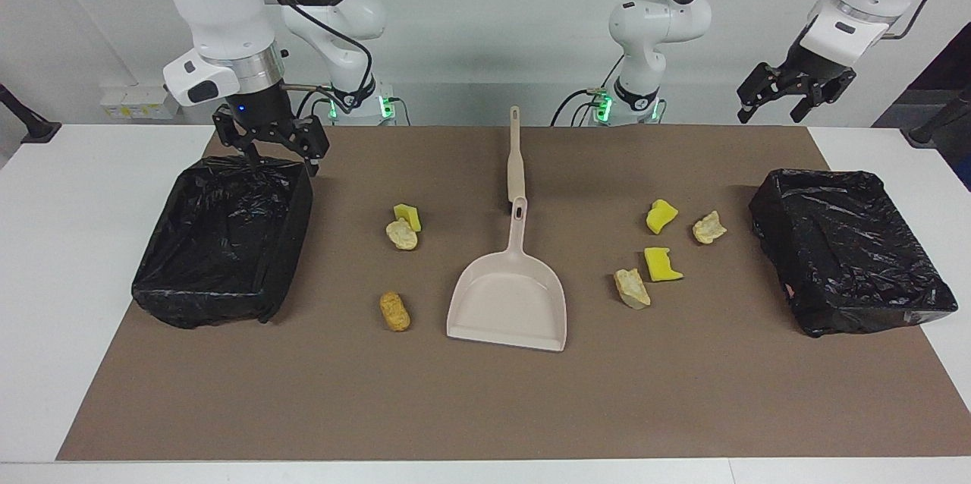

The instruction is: Sweep and dump trash in bin

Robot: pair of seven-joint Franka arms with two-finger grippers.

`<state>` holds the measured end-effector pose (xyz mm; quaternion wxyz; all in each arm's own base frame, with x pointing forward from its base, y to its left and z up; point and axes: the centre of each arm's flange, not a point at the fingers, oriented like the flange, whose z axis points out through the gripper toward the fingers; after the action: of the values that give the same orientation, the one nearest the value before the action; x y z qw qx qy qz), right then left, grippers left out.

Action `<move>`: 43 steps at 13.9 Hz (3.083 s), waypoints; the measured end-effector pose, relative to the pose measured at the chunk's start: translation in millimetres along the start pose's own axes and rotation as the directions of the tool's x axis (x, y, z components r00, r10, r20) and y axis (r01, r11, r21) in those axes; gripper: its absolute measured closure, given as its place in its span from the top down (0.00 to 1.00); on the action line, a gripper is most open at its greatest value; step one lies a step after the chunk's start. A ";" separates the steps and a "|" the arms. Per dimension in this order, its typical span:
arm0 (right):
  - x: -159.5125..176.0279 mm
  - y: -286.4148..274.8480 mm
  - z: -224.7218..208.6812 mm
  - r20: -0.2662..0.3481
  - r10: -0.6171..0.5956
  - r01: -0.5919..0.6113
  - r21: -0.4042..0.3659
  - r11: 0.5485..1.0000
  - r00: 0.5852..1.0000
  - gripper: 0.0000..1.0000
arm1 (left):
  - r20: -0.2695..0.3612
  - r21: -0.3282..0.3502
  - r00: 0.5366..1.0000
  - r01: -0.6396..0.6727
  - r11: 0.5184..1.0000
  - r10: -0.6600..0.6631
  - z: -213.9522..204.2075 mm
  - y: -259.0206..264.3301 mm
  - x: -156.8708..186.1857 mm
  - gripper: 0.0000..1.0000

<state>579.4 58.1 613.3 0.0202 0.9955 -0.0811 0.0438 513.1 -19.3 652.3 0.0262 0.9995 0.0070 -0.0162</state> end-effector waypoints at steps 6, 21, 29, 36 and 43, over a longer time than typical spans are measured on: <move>0.0 0.0 0.0 0.000 0.000 0.000 0.000 1.000 1.000 1.00 | 0.000 0.000 1.000 0.000 1.000 0.000 0.5 0.0 -1.3 1.00; -0.1 -0.3 0.1 0.000 0.000 0.000 0.000 1.000 1.000 1.00 | -0.024 0.000 1.000 -0.005 1.000 0.005 -0.5 2.8 1.4 1.00; 1.9 7.6 0.6 0.001 0.014 -0.014 -0.001 1.000 1.000 1.00 | -0.098 -0.005 0.995 -0.032 0.999 0.031 7.9 35.6 15.4 1.00; 16.3 -1.6 10.0 -0.083 0.033 -0.030 0.033 0.999 0.996 1.00 | -0.035 -0.007 0.999 0.006 1.000 -0.006 53.6 136.3 7.1 1.00; 13.9 -133.9 97.8 -0.066 0.075 -0.073 0.035 0.997 0.995 1.00 | 0.008 0.026 1.000 -0.010 1.000 0.010 125.6 236.6 -79.3 1.00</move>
<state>623.2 183.2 512.9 0.0050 0.9900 -0.1164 0.0795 433.3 -263.2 541.9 0.0132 0.9997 0.0017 -0.0201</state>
